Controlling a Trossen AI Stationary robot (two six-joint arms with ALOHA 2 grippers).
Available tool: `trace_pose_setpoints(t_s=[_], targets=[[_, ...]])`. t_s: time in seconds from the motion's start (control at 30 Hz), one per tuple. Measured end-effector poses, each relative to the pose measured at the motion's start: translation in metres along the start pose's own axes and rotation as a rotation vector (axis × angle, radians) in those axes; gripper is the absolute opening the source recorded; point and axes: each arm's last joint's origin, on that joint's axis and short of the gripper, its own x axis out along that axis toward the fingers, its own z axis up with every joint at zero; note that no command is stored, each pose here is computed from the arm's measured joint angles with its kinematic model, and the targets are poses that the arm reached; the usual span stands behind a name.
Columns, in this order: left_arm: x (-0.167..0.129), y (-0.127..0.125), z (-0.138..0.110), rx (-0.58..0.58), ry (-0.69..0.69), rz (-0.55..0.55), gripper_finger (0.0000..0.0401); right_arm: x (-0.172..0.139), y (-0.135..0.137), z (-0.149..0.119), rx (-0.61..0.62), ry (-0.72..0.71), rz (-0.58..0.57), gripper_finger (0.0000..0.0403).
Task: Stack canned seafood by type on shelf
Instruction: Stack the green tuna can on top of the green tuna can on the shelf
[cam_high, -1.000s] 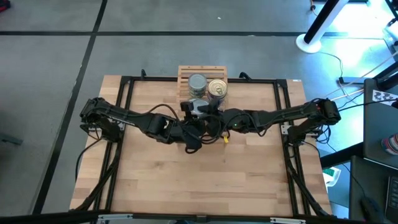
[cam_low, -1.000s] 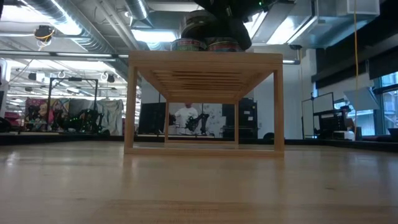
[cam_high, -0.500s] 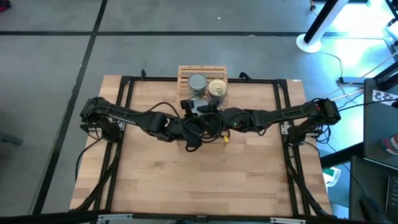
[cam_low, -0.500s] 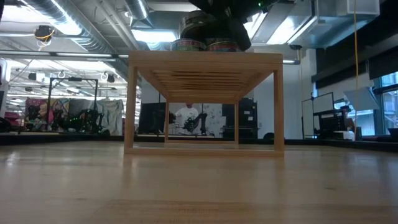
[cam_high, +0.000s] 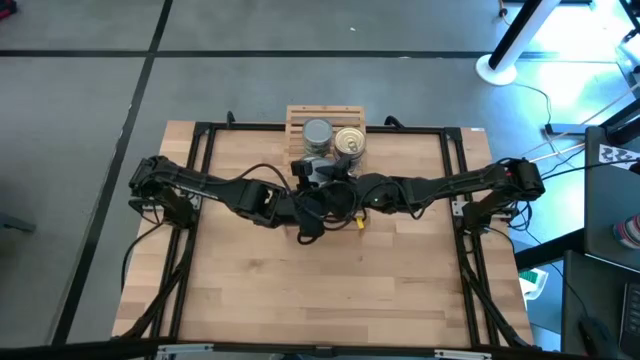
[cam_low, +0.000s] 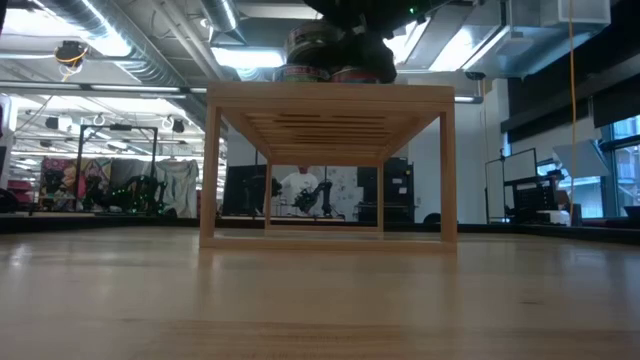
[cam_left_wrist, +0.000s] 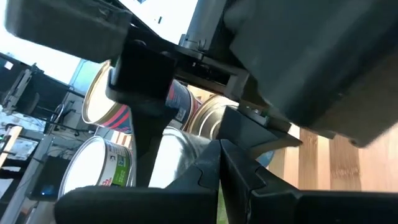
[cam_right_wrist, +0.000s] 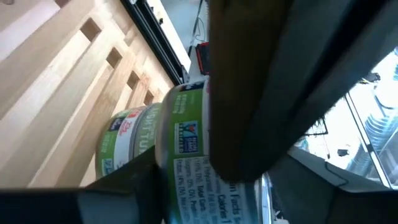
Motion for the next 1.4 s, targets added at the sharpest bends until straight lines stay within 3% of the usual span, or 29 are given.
trace_pose_setpoints(t_s=[0.23, 0.73, 1.23, 1.4], targets=[[0.004, 0.004, -0.001, -0.004, 0.014, 0.009, 0.0005, 0.001, 0.001, 0.0, -0.002, 0.016, -0.005, 0.0269], [0.0, 0.0, -0.001, 0.072, 0.008, -0.001, 0.0005, 0.0, 0.001, -0.001, -0.005, 0.058, -0.021, 0.027], [-0.001, -0.001, -0.011, 0.066, 0.084, -0.003, 0.0005, 0.001, 0.001, 0.0, -0.008, 0.012, 0.002, 0.027], [-0.002, 0.0, -0.011, 0.092, 0.091, 0.055, 0.0005, 0.001, 0.002, 0.0, -0.007, 0.002, 0.006, 0.027]])
